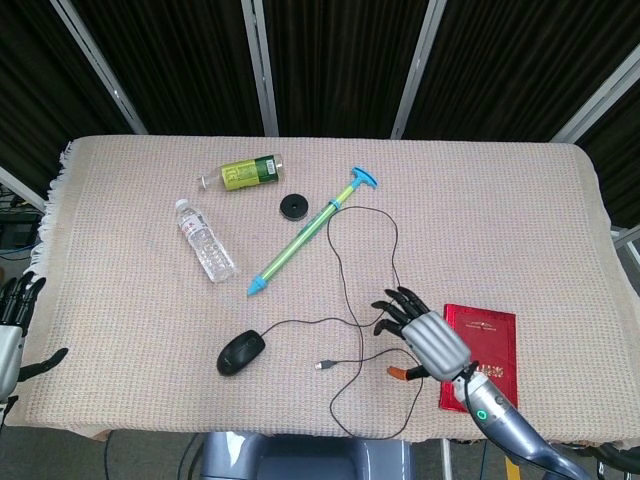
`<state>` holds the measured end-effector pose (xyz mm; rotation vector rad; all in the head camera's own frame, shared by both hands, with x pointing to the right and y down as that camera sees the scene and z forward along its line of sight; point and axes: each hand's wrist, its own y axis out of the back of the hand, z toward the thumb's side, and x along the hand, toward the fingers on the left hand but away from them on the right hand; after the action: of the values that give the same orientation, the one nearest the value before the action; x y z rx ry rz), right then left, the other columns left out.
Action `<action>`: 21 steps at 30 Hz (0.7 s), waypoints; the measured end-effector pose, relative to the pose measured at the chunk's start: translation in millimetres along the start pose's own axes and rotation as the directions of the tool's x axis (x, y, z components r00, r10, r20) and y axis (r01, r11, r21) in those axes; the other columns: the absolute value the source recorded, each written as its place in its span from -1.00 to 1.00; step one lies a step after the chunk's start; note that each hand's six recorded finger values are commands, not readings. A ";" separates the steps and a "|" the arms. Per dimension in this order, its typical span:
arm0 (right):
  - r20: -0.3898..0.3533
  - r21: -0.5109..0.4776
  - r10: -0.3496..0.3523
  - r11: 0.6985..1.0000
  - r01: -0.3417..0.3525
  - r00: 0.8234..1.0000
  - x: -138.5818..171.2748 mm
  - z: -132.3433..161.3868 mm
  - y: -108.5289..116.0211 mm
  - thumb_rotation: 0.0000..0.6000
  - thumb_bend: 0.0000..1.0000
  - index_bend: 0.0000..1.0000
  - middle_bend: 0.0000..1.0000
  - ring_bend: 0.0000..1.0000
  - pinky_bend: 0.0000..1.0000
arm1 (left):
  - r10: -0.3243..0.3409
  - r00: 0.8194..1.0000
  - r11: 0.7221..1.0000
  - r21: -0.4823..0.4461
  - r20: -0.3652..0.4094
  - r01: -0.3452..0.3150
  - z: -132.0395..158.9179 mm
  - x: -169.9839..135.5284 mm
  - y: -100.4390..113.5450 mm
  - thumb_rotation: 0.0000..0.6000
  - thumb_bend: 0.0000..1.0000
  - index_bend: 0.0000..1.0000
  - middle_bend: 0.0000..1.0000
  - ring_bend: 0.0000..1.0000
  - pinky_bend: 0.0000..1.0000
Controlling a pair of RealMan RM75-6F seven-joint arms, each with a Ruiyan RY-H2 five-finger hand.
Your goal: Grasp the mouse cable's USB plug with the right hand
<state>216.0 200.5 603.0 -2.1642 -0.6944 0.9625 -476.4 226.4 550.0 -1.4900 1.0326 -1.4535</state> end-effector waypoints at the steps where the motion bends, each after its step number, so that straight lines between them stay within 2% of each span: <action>1: -0.006 -0.008 0.009 1.000 -0.009 1.000 -3.9 4.8 -3.5 1.00 -0.80 -0.16 -0.68 -1.00 -1.00 | 0.000 1.000 1.000 0.000 -0.001 0.000 -0.5 -0.4 0.3 1.00 -0.89 -1.00 -1.00 -1.00 -1.00; 9: -0.009 -0.029 0.058 0.998 -0.058 0.998 -29.1 27.3 -28.0 1.00 -0.75 -0.07 -0.68 -1.00 -1.00 | -0.003 1.000 1.000 -0.006 -0.008 0.003 -3.2 -2.3 1.4 1.00 -0.89 -1.00 -1.00 -1.00 -1.00; 21: 0.083 -0.063 0.099 0.994 -0.093 0.992 -53.8 36.2 -73.9 1.00 -0.72 0.01 -0.68 -1.00 -1.00 | -0.013 1.000 1.000 -0.019 -0.015 0.013 -5.6 -3.6 1.3 1.00 -0.88 -1.00 -1.00 -1.00 -1.00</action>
<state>141.5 223.8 662.8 -2.2355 -0.6720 1.1041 -482.1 229.4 547.7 -1.5036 1.0497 -1.4704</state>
